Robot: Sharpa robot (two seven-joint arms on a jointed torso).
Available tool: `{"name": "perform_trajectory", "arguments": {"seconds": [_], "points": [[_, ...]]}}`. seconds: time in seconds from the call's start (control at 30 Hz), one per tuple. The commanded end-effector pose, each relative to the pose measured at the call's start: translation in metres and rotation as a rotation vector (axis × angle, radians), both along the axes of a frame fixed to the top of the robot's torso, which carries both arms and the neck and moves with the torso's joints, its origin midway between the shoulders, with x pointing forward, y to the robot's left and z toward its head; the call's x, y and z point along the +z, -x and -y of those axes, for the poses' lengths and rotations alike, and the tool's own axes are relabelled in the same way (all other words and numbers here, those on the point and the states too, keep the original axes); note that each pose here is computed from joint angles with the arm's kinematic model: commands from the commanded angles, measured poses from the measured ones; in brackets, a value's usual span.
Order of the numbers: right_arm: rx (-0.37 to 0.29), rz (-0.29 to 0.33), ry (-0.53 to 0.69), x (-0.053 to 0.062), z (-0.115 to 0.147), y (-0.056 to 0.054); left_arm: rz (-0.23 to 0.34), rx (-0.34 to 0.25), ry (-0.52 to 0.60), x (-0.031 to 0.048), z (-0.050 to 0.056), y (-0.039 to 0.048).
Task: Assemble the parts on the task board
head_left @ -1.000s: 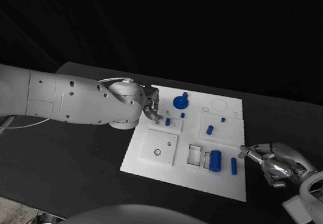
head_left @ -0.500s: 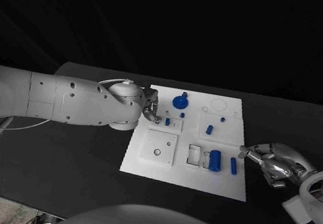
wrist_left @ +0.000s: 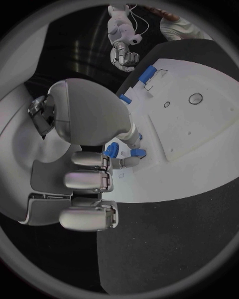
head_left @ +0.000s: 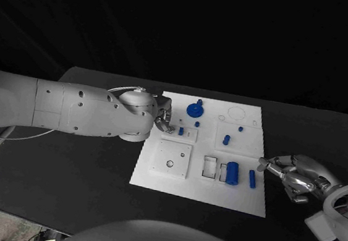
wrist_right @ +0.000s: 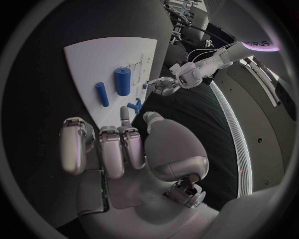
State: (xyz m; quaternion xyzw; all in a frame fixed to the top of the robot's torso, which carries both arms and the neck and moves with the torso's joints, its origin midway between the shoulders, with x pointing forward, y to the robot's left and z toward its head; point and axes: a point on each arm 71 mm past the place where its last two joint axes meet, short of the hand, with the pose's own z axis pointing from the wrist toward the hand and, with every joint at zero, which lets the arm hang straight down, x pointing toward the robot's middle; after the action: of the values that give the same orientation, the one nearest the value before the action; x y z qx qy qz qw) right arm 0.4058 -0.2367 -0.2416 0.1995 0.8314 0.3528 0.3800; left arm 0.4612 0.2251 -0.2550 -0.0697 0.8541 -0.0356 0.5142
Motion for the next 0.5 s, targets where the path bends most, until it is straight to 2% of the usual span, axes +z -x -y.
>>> {"name": "perform_trajectory", "arguments": {"seconds": [0.03,0.5], "points": [[0.017,-0.008,0.009,-0.0011,-0.0008,0.0014,-0.001,-0.002,-0.023,-0.0007,0.0000,0.0004],[0.019,-0.018,0.014,-0.0022,-0.0008,0.0019,-0.001,0.001,-0.018,-0.0016,0.0001,0.0009]]}}
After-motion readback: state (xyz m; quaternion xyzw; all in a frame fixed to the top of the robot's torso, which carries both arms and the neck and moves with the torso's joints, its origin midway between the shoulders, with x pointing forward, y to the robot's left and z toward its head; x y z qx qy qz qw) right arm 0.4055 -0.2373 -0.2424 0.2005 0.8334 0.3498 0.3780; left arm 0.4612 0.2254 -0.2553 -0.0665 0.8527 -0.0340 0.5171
